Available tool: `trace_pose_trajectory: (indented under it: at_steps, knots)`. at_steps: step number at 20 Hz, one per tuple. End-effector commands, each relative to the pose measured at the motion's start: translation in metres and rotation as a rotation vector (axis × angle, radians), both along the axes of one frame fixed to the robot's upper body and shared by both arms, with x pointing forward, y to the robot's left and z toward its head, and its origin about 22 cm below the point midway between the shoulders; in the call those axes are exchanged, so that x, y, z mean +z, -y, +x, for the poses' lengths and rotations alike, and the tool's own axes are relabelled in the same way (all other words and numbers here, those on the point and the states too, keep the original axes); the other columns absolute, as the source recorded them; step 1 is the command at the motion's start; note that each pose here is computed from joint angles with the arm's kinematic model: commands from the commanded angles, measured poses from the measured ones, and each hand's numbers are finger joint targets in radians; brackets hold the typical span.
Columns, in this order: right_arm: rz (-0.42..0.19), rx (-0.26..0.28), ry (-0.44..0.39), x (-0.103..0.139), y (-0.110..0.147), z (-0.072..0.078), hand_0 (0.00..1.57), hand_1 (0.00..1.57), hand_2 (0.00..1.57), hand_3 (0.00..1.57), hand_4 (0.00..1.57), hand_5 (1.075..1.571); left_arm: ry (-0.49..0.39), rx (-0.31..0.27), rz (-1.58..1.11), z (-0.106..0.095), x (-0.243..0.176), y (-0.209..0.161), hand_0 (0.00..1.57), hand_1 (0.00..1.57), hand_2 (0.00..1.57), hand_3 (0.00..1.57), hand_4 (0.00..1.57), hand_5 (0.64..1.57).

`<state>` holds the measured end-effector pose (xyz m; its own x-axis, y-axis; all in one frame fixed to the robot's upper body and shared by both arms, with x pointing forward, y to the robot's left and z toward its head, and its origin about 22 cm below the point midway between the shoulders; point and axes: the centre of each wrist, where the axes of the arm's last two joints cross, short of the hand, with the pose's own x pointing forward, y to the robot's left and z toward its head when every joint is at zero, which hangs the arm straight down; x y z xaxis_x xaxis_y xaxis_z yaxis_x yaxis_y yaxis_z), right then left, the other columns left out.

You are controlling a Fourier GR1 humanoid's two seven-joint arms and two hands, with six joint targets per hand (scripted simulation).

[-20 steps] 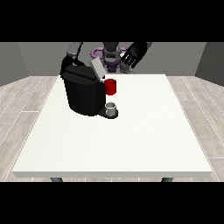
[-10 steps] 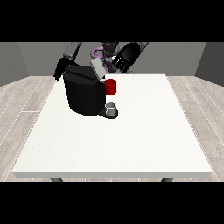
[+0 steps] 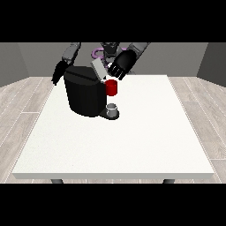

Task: Insert the coffee pod into the coffee machine and close the lid

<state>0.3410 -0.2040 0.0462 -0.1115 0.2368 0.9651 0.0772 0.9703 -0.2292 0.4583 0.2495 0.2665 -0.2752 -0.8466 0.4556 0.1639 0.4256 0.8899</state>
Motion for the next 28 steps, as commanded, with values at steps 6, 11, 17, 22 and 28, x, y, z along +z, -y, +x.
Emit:
trace_pose_trajectory:
  at_steps: [6,11,17,22,28]
  knots:
    - [0.003,-0.021,0.009,0.004,0.012,0.005,0.0,0.0,0.0,0.0,0.03,1.571,-0.026,-0.019,-0.006,0.004,-0.006,0.013,1.24,1.24,1.29,1.22,0.43,1.571]
    - [0.01,-0.024,0.035,0.016,-0.002,0.01,0.0,0.0,0.0,0.0,0.1,1.571,-0.005,-0.03,0.002,0.005,-0.003,0.017,1.19,1.19,1.23,1.2,0.44,1.571]
    - [0.017,-0.016,0.055,0.015,0.004,0.01,0.0,0.0,0.0,0.0,0.1,1.571,0.04,0.0,0.027,0.004,0.004,0.003,1.17,1.17,1.24,1.19,0.41,1.571]
    - [0.008,0.001,0.044,0.011,0.003,0.01,0.0,0.0,0.0,0.0,0.0,1.571,0.053,-0.003,-0.002,0.005,0.013,0.021,1.22,1.22,1.26,1.21,0.38,1.571]
    - [0.007,-0.003,0.021,0.025,-0.001,0.017,0.0,0.0,0.0,0.0,0.0,1.571,0.086,0.011,-0.004,0.005,0.029,0.018,1.2,1.2,1.22,1.18,0.36,1.571]
